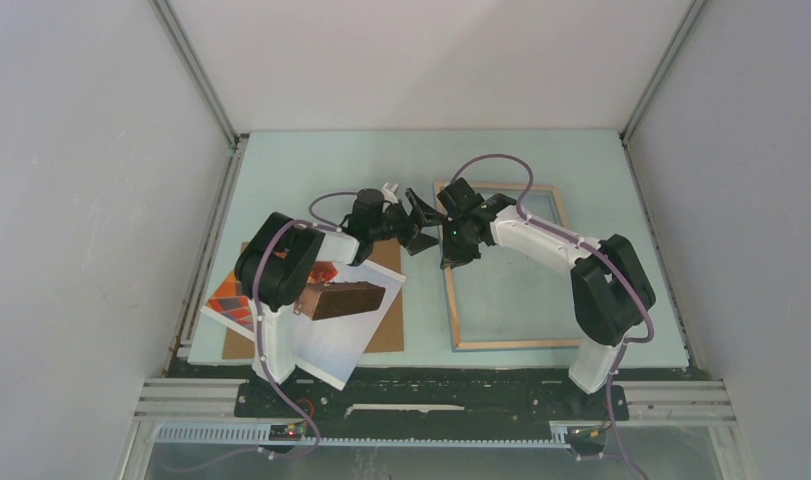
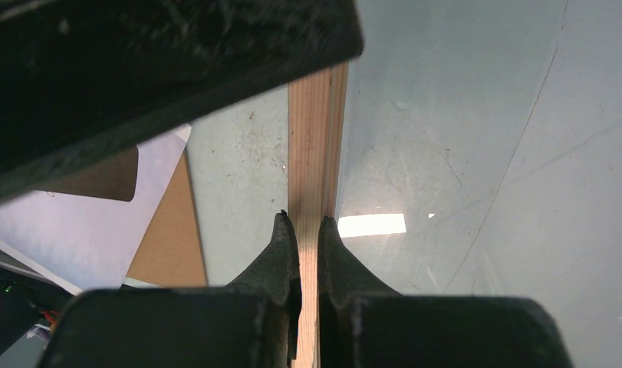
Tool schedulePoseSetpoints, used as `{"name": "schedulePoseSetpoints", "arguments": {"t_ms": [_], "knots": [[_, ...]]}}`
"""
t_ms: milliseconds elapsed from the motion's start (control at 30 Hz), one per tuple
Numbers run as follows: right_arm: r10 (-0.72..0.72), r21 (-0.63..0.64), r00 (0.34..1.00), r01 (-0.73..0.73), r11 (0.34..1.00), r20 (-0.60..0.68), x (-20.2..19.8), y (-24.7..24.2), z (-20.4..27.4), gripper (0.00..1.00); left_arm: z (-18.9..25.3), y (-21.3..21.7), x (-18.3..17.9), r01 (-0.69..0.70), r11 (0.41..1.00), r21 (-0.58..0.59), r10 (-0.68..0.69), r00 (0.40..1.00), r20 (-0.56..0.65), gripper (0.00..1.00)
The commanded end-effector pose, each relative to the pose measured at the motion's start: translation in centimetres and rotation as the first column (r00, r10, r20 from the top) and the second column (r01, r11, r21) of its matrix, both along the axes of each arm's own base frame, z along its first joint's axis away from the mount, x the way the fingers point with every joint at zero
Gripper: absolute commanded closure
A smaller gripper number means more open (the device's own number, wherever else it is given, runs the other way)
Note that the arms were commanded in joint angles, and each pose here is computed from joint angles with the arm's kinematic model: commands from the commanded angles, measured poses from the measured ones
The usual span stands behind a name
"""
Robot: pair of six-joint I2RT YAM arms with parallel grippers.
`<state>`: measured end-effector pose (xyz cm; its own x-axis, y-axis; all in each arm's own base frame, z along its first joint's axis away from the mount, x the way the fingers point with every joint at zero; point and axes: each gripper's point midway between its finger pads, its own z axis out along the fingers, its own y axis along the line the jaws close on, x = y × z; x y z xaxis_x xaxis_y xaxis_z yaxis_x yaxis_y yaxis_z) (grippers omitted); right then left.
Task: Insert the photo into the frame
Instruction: Pick up the photo frame from the center of the board.
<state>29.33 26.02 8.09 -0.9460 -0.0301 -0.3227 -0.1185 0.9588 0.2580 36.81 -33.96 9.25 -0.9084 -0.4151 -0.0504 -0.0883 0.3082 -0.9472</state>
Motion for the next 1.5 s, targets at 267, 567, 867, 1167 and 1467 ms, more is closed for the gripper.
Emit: {"name": "schedulePoseSetpoints", "arguments": {"t_ms": [267, 567, 867, 1167, 1467], "knots": [[0.025, 0.110, 0.995, -0.036, 0.993, 0.098, 1.1, 1.4, 3.3, 1.00, 1.6, -2.5, 1.6, 0.040, 0.993, -0.111, -0.033, 0.998, 0.060, 0.16], [0.040, 0.122, 0.996, -0.051, 0.991, 0.085, 1.2, 1.8, 2.8, 1.00, 2.5, -3.4, 1.6, 0.072, 0.978, -0.195, -0.052, 0.993, 0.103, 0.28], [0.096, 0.145, 0.991, -0.108, 0.984, 0.089, 1.1, 2.0, 3.5, 0.68, 1.6, -3.5, 2.0, 0.081, 0.977, -0.196, -0.064, 0.994, 0.092, 0.44], [0.056, 0.127, 0.977, -0.083, 0.988, 0.204, 2.9, -2.2, 7.8, 0.38, 2.4, -3.5, 2.3, 0.086, 0.973, -0.215, -0.064, 0.992, 0.110, 0.57], [-0.388, 0.074, 0.898, 0.381, 0.922, 0.208, 8.2, -21.4, 8.8, 0.35, 1.2, -2.7, 1.9, 0.081, 0.976, -0.204, -0.066, 0.995, 0.079, 0.57]]}}
